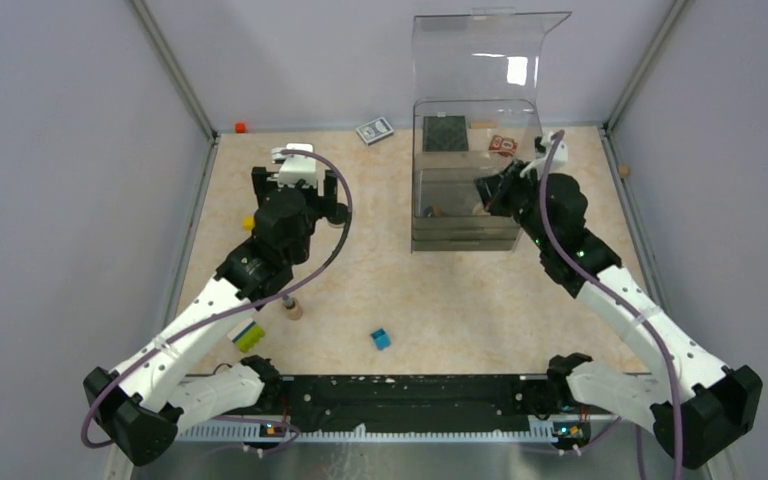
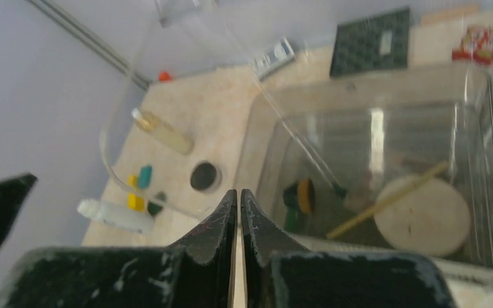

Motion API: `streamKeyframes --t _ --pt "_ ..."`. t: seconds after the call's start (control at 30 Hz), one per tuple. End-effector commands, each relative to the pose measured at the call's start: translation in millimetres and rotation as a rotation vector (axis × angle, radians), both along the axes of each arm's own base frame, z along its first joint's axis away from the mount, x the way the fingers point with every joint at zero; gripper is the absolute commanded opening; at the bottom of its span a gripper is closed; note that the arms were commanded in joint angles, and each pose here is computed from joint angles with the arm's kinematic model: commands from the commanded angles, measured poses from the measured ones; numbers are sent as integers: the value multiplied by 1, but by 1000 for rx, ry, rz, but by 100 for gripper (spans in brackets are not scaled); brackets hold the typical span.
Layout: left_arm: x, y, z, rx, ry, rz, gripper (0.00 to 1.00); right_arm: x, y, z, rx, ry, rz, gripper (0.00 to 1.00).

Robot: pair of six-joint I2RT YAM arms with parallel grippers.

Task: Organize the makeup
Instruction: Open the storage box at the center of the board, then pick up the makeup from the center of the board.

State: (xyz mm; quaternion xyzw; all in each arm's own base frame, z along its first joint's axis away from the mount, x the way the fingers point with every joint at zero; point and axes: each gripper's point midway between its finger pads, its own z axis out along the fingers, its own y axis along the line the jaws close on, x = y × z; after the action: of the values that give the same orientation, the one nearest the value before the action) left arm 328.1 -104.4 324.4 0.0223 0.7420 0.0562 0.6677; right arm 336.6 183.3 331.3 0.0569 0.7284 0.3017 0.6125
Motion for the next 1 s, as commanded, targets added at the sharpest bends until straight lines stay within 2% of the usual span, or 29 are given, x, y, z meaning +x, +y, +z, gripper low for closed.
streamKeyframes --t 0.0,0.23,0.4,0.57,0.73,0.97 --pt "3 -1 1 -12 -10 -1 98 -43 1 -73 -83 250 86 6" --pt "3 2 1 -6 -11 15 99 -89 8 -145 -236 445 158 11" --pt "3 4 1 -8 -11 27 99 -109 8 -167 -312 486 138 14" --pt "4 4 1 -11 -11 34 99 -121 -1 -182 -416 529 95 21" --pt "4 8 5 -35 -20 48 99 -132 -10 -193 -489 579 70 45" --pt "4 2 2 -103 13 35 99 -135 -26 -178 -496 551 31 64"
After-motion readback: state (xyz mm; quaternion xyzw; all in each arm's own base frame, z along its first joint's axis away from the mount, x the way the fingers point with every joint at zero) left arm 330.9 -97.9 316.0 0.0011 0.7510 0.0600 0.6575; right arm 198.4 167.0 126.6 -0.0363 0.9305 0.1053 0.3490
